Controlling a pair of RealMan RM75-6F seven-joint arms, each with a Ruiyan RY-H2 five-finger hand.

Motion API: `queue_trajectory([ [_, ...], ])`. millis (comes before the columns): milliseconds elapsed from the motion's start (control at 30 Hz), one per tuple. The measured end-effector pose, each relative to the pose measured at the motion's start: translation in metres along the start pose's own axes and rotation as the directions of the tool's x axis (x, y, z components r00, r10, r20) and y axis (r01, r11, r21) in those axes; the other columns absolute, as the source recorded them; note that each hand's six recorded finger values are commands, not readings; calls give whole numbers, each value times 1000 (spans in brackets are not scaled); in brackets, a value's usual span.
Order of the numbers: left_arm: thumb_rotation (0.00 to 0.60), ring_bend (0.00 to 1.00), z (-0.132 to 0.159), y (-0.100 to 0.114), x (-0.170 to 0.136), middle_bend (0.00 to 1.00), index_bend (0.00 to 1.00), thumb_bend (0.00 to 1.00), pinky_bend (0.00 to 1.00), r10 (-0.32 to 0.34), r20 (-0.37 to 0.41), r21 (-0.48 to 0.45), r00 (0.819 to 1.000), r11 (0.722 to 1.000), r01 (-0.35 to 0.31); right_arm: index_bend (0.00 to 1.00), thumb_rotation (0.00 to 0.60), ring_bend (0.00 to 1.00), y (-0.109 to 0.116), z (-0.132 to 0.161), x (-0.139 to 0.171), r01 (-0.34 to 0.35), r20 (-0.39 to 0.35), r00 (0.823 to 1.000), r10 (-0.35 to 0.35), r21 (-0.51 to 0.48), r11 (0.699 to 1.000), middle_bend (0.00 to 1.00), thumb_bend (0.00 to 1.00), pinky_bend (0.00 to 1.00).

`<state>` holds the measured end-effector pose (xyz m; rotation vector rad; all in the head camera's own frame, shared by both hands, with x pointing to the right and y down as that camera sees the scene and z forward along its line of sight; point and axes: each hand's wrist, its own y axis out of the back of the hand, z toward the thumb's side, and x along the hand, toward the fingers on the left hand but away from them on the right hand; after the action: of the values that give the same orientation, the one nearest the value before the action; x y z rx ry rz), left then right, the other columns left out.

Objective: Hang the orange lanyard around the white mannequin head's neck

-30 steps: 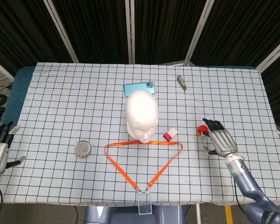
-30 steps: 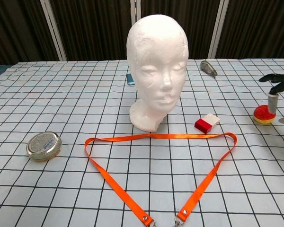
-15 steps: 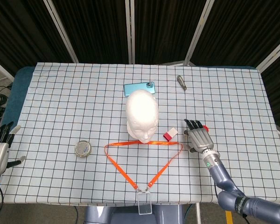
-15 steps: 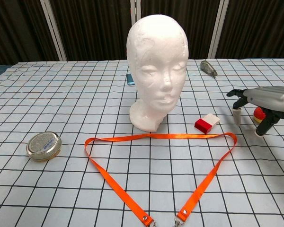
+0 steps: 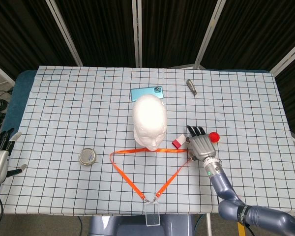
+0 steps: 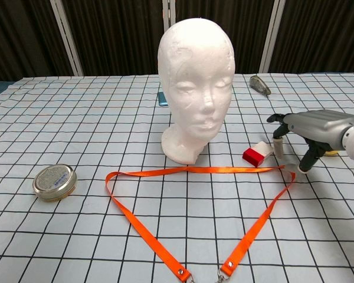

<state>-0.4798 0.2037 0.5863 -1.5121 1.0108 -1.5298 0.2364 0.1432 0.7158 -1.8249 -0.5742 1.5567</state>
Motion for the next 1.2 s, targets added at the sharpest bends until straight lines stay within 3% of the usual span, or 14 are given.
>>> queue_trajectory([
  [633,600,0,-2,2,1,0,0,0,0,6,-5,-6,1000,1000,-6,532,600,0,-13,14,-6,-14,13,1000,14,50,999,0,286,0],
  [1200,600,0,-2,-1,1,0,0,0,0,-5,-5,-5,1000,1000,5,683,600,0,-16,9,-5,2,3,1000,-3,53,999,2,417,0],
])
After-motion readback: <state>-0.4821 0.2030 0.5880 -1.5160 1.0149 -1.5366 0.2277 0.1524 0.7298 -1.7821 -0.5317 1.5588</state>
